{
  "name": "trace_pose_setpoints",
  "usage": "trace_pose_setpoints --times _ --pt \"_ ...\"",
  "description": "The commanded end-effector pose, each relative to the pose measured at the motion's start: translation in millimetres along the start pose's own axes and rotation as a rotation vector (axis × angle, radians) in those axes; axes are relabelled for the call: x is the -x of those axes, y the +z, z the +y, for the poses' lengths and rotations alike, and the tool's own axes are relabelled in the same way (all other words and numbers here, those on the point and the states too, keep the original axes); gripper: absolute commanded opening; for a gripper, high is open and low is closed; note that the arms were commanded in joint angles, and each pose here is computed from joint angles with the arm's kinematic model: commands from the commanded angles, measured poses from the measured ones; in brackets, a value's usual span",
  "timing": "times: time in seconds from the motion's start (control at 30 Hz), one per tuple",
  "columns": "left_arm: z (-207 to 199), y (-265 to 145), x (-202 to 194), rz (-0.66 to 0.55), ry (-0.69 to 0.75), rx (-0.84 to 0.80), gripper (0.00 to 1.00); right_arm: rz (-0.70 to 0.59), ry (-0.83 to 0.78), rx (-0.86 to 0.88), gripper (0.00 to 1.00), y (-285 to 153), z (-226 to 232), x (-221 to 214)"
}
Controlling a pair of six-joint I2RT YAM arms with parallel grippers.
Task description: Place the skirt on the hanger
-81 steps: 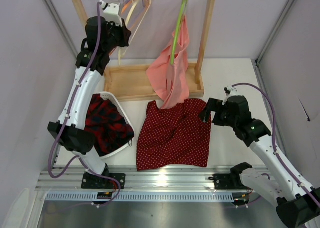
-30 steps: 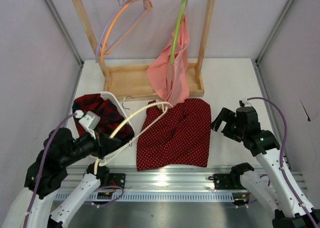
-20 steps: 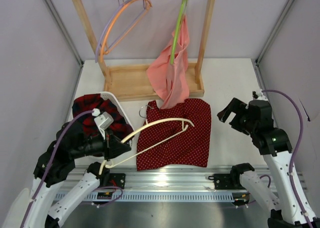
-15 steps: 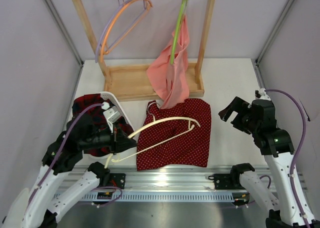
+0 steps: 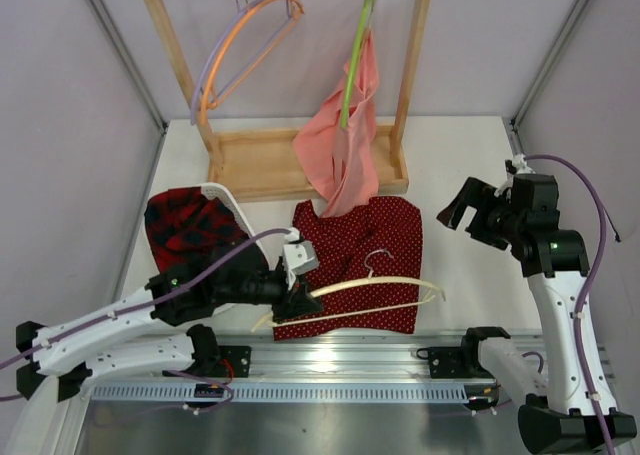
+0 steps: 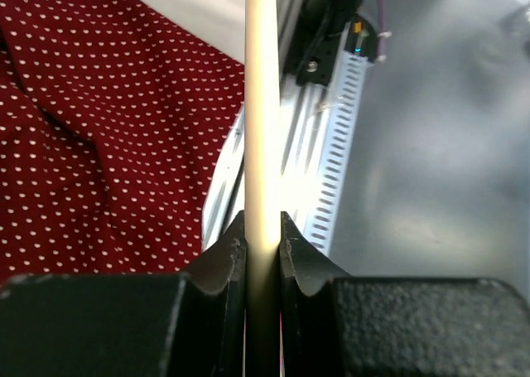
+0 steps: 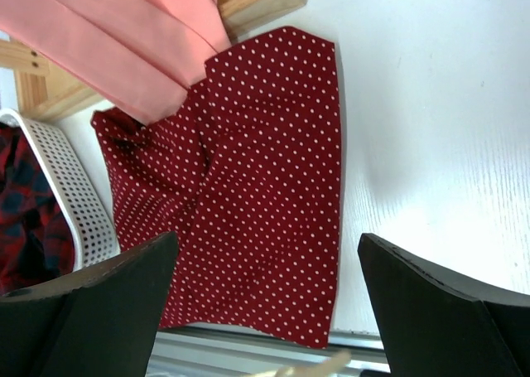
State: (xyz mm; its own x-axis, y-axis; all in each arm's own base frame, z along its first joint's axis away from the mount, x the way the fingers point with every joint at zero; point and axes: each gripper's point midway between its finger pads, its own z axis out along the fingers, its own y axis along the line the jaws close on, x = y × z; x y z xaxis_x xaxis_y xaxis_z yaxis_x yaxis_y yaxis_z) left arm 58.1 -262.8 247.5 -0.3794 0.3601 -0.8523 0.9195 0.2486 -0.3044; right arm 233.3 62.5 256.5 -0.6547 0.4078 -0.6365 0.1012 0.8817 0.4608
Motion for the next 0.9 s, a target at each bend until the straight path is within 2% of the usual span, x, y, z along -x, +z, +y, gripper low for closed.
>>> trace_pose_setpoints --times 0.0,0.07,0.17,0.33,0.57,0.7,0.87 --pt "11 11 28 -0.158 0.114 0.066 0.00 0.073 -0.030 0.012 0.99 -1 -3 -13" --pt "9 18 16 -0.176 0.142 0.037 0.00 0.127 0.001 0.039 0.99 3 -1 -27" --pt "1 25 1 -0.172 0.150 -0.009 0.00 0.204 0.054 0.083 0.92 9 0 -53" --pt "-20 35 -22 -0.152 0.182 -0.088 0.00 0.333 0.115 0.040 0.91 25 -24 -106" --pt "-39 54 -51 -0.078 0.221 -0.147 0.00 0.418 0.067 0.038 0.89 41 -22 -135" --pt "-34 61 -59 -0.073 0.225 -0.100 0.00 0.480 0.025 0.037 0.88 47 -11 -153" --pt "-22 72 -77 -0.076 0.185 -0.058 0.00 0.565 0.006 -0.020 0.79 48 -17 -182"
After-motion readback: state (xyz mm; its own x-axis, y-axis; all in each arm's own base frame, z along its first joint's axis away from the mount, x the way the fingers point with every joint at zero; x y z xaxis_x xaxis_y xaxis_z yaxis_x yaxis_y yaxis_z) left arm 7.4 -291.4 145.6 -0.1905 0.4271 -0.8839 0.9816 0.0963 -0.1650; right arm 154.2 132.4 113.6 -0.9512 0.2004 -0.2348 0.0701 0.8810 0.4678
